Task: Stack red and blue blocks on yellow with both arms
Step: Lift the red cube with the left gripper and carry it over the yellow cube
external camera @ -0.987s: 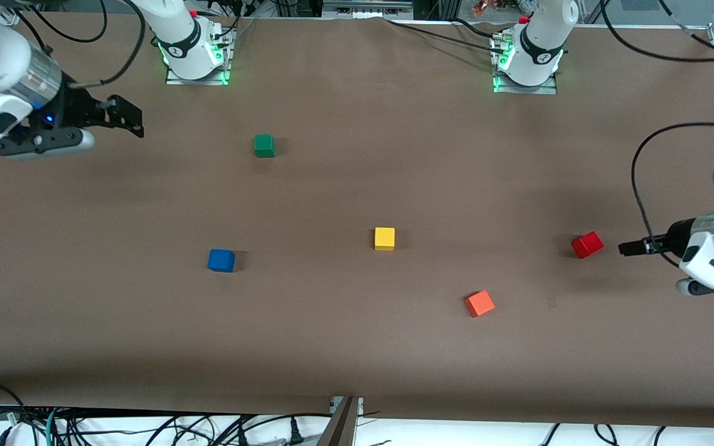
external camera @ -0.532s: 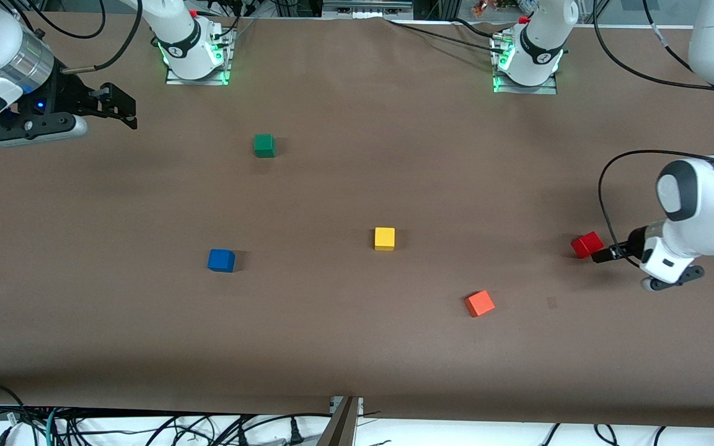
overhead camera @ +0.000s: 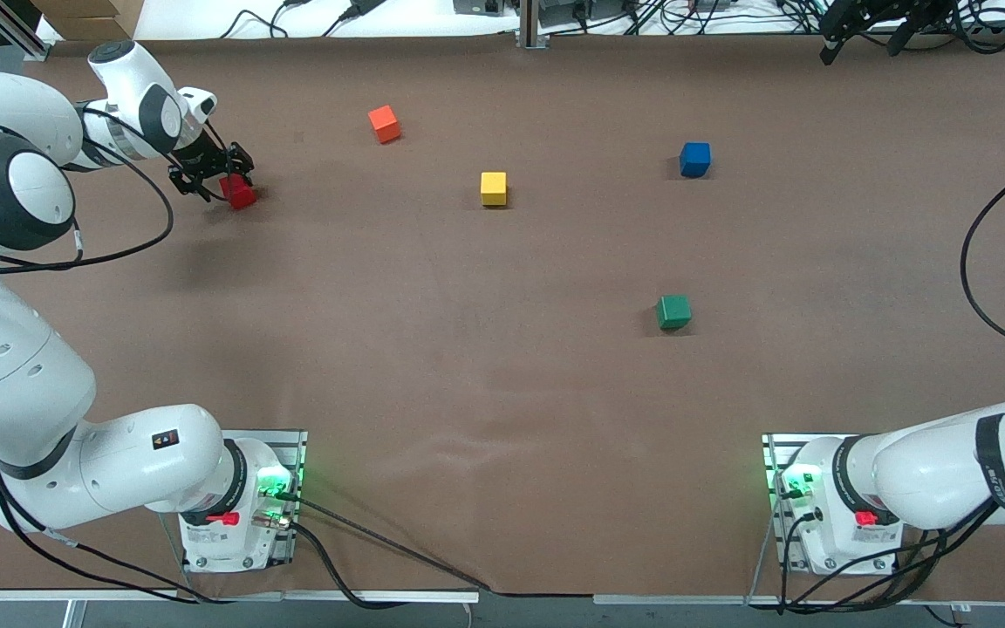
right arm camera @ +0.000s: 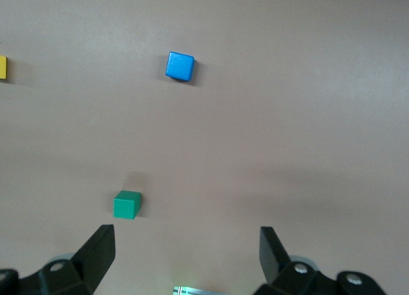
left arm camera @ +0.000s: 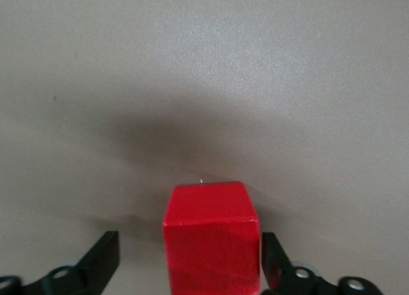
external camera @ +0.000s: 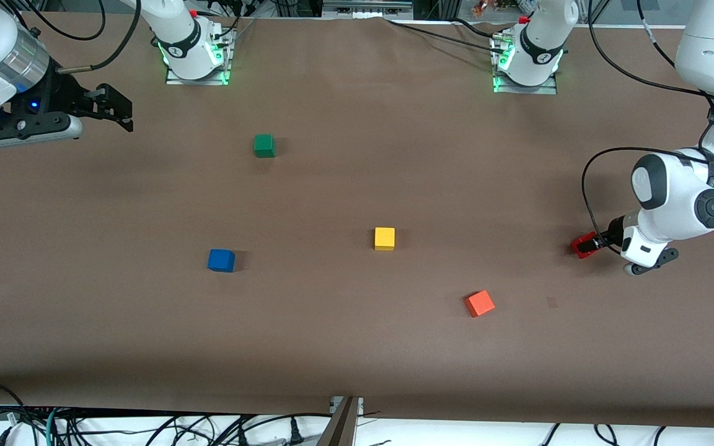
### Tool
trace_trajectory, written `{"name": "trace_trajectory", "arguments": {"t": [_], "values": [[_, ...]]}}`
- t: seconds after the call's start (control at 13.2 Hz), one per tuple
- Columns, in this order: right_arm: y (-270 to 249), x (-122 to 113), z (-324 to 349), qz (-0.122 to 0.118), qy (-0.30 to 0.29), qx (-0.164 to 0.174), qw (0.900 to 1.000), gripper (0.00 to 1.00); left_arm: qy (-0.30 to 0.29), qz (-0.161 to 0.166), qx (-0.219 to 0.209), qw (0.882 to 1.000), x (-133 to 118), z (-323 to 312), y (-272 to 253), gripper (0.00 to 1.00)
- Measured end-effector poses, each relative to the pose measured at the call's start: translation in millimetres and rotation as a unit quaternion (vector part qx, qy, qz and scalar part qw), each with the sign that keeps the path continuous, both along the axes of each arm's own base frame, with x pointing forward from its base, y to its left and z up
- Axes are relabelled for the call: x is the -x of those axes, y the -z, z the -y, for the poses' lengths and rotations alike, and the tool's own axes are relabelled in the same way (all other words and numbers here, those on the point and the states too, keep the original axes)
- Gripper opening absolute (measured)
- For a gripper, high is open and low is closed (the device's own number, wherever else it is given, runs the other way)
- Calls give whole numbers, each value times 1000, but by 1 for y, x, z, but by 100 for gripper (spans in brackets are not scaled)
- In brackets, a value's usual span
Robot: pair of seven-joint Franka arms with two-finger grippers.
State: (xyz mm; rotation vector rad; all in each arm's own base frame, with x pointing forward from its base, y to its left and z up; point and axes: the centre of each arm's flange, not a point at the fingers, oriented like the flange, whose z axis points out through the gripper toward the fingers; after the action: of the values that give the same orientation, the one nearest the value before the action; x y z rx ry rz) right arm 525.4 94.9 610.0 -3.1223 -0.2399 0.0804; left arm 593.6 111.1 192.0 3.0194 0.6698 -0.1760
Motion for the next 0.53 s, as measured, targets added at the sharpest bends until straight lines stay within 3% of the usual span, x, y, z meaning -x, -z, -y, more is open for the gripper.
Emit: {"name": "trace_trajectory", "arguments": {"t": [0.23, 0.53], "values": [[2, -7, -1, 0, 1, 3, 1000, 100, -11, 1, 2, 1000, -2, 12, -2, 55], [7, -10, -2, -4, 1, 5, 1000, 100, 21, 23, 13, 999, -17, 53, -40, 56]]}}
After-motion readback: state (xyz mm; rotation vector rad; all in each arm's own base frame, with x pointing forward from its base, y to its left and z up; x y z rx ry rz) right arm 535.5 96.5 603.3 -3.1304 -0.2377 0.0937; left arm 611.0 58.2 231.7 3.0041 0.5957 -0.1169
